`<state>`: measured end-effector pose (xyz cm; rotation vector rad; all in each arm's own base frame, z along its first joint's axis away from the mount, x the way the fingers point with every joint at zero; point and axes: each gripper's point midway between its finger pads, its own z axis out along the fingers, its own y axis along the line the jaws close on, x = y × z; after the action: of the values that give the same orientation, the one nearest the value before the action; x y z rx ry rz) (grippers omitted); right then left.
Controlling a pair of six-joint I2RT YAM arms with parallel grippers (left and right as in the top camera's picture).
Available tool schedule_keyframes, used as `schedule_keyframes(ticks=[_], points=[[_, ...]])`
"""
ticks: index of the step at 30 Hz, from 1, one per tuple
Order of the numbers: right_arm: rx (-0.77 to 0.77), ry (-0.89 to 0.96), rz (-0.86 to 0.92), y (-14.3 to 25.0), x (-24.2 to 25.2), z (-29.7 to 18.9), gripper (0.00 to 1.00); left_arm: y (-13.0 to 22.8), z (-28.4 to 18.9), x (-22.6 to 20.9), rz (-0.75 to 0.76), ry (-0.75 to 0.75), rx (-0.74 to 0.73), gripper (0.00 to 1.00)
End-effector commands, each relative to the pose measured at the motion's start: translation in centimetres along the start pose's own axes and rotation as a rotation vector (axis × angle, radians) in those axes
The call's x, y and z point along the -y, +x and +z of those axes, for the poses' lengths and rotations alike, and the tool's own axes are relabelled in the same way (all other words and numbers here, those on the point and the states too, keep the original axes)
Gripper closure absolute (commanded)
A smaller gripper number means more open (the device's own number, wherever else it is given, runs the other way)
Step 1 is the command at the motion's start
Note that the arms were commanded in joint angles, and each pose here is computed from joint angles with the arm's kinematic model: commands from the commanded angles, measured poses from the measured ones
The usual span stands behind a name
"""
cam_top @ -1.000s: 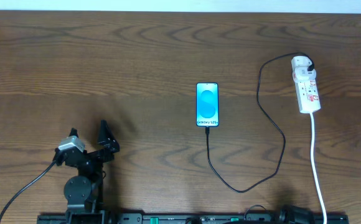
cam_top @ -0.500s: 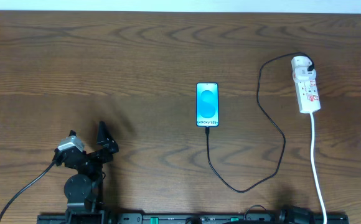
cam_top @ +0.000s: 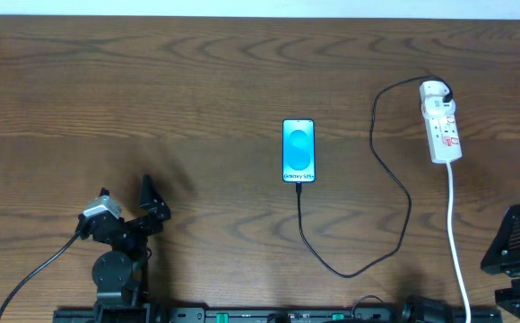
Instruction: Plug charger to phone and switch on socket
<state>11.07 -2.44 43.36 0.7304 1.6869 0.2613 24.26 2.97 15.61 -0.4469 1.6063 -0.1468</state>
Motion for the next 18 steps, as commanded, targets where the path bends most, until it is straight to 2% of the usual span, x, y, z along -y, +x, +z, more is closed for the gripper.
schedule_keyframes(ticks=[1, 4, 10, 15, 18], points=[[-0.015, 0.054, -0.006, 0.6, 1.2, -0.3, 0.01, 1.5, 0.1, -1.1, 0.009, -0.047, -0.041, 0.07], [-0.016, 0.129, -0.009, 0.9, 2.7, -0.3, 0.01, 1.5, 0.1, -1.1, 0.009, -0.047, -0.041, 0.07], [-0.138, 0.232, -0.067, 4.4, 5.6, 4.1, 0.01, 1.5, 0.1, -1.1, 0.009, -0.047, -0.041, 0.07], [-0.225, 0.246, -0.128, 7.4, 7.2, 7.8, 0.01, 1.5, 0.1, -1.1, 0.009, -0.047, -0.041, 0.07], [-0.22, 0.152, -0.186, 9.5, 7.0, 9.9, 0.01, 1.5, 0.1, -1.1, 0.009, -0.047, -0.041, 0.07]])
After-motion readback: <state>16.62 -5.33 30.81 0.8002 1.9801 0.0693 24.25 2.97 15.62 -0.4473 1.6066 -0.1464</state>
